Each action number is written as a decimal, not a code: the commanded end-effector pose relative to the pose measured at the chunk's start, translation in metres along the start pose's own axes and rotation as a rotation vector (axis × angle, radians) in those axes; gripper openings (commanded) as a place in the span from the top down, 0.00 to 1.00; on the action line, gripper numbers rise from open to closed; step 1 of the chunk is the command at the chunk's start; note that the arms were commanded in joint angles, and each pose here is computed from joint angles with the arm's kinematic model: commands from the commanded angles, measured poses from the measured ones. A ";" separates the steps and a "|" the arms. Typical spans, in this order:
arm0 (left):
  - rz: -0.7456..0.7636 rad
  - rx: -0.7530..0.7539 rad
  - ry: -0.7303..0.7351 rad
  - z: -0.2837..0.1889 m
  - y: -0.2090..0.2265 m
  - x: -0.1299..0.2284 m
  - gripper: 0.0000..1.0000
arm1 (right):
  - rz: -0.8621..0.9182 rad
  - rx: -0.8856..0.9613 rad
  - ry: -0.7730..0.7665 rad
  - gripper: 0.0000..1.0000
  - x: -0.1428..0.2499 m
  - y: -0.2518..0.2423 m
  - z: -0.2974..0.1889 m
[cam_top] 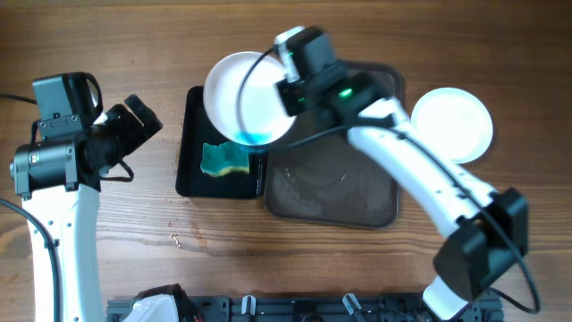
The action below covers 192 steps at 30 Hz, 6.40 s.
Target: Clean dirty plates on tray and stack at the side
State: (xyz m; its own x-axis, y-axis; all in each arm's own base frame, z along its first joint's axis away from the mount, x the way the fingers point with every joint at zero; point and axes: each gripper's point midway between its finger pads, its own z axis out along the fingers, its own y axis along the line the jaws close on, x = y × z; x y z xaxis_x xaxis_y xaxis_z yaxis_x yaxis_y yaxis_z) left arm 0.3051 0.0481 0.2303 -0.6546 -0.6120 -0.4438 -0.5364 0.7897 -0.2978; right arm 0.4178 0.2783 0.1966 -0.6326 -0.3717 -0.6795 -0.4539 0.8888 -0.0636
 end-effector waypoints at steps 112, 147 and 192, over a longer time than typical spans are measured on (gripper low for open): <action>-0.006 0.009 -0.013 -0.004 -0.001 -0.003 0.00 | 0.171 0.036 -0.554 0.00 0.155 -0.105 -0.223; 0.095 0.098 -0.035 -0.028 -0.019 0.035 0.00 | 0.166 0.159 -0.830 0.00 0.208 -0.119 -0.159; 0.335 0.595 -0.751 0.026 -0.004 0.116 0.00 | 0.166 0.159 -0.829 0.00 0.208 -0.119 -0.159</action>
State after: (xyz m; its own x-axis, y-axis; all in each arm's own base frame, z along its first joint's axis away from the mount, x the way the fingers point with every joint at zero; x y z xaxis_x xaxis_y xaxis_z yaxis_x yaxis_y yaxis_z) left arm 0.2452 -0.0208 0.1616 -0.0992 -0.3460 -0.9330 0.0790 0.9319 -0.3540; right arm 0.2399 0.0564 0.1761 -0.0037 0.0240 -0.9997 -0.2811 0.9594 0.0240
